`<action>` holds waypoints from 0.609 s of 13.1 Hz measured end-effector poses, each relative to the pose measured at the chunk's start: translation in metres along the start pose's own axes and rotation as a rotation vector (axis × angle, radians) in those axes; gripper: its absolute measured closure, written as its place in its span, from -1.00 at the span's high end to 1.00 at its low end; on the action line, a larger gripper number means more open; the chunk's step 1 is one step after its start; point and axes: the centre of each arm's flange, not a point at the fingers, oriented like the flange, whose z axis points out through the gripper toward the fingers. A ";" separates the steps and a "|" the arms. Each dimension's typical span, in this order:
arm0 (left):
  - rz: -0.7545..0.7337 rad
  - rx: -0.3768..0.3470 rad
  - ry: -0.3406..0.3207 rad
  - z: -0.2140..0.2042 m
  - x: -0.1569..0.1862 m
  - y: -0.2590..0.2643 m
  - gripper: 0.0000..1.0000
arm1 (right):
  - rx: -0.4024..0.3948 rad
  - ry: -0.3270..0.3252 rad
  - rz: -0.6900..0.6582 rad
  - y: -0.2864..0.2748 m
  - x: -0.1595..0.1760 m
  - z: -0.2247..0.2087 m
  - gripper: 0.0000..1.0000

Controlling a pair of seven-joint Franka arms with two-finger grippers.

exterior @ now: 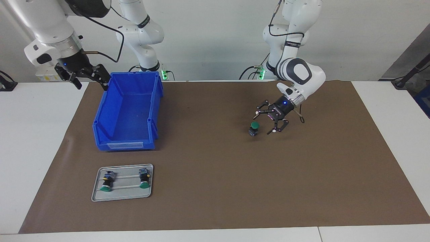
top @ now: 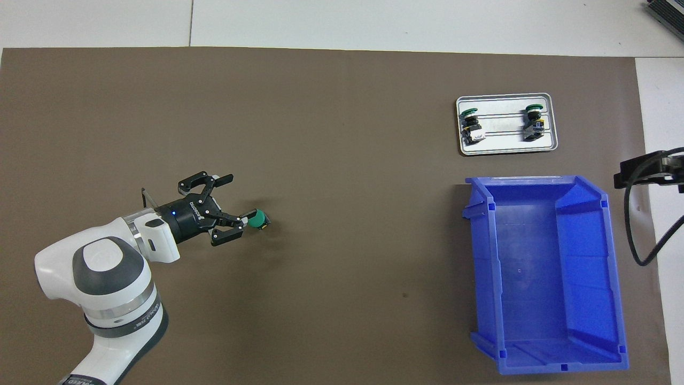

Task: Place and press button with both arms
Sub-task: 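Lower the green button onto the table and open the left gripper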

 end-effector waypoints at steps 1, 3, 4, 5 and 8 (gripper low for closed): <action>-0.011 0.010 -0.014 -0.008 0.001 -0.009 0.99 | 0.000 -0.001 0.000 0.000 0.000 0.000 1.00; -0.027 0.012 -0.045 -0.018 0.008 -0.023 0.99 | 0.000 -0.001 0.000 0.000 0.000 0.000 1.00; -0.034 0.005 -0.058 -0.021 0.013 -0.027 0.99 | 0.000 -0.001 0.000 0.000 0.000 0.000 1.00; -0.041 0.004 -0.077 -0.025 0.020 -0.032 0.99 | 0.000 -0.001 0.000 0.000 0.000 0.001 1.00; -0.132 0.009 -0.148 -0.036 0.043 -0.039 0.99 | 0.000 -0.002 0.000 0.000 0.000 0.001 1.00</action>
